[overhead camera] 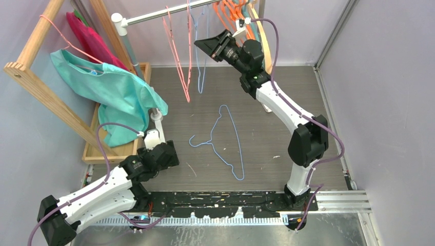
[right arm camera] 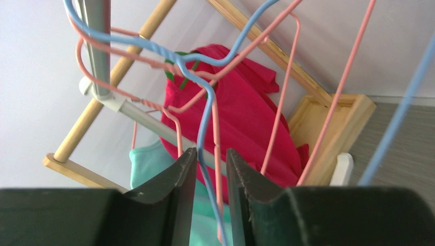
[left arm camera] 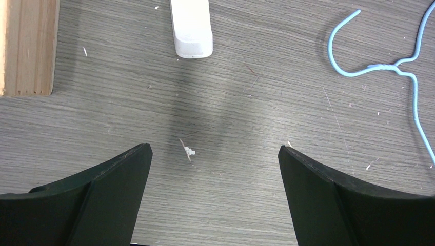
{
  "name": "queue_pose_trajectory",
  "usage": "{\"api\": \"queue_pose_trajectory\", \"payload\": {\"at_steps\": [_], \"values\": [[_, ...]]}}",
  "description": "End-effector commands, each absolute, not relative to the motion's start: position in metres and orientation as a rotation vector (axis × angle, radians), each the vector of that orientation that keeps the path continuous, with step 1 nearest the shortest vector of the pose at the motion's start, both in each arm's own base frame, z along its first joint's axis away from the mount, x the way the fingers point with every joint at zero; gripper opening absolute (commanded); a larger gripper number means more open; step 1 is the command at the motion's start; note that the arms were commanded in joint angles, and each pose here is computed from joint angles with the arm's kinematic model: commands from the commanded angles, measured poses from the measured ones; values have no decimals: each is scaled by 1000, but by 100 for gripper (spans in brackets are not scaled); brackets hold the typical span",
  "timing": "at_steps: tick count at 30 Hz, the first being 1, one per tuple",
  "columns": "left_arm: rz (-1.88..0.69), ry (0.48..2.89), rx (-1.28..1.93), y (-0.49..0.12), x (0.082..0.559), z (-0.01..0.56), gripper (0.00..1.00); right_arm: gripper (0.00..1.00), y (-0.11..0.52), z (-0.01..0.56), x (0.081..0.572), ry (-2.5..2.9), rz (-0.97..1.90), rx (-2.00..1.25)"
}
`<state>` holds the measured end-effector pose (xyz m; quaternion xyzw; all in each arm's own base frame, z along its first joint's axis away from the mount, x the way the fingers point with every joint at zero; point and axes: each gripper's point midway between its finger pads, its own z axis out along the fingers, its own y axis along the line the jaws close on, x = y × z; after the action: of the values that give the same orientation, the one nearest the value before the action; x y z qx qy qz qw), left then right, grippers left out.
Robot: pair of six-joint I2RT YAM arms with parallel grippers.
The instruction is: Organize the hangers
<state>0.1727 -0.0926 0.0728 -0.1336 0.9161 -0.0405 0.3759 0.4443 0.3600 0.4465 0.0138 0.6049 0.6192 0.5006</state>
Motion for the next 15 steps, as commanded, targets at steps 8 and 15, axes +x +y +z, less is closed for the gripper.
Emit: {"api": "queue_pose_trajectory", "payload": {"at_steps": [8, 15], "values": [[-131, 2322, -353, -104, 184, 79, 98, 55, 298, 498, 373, 1323, 1248, -42], [-111, 2344, -349, -106, 185, 72, 98, 58, 300, 450, 321, 1467, 989, -165]]}}
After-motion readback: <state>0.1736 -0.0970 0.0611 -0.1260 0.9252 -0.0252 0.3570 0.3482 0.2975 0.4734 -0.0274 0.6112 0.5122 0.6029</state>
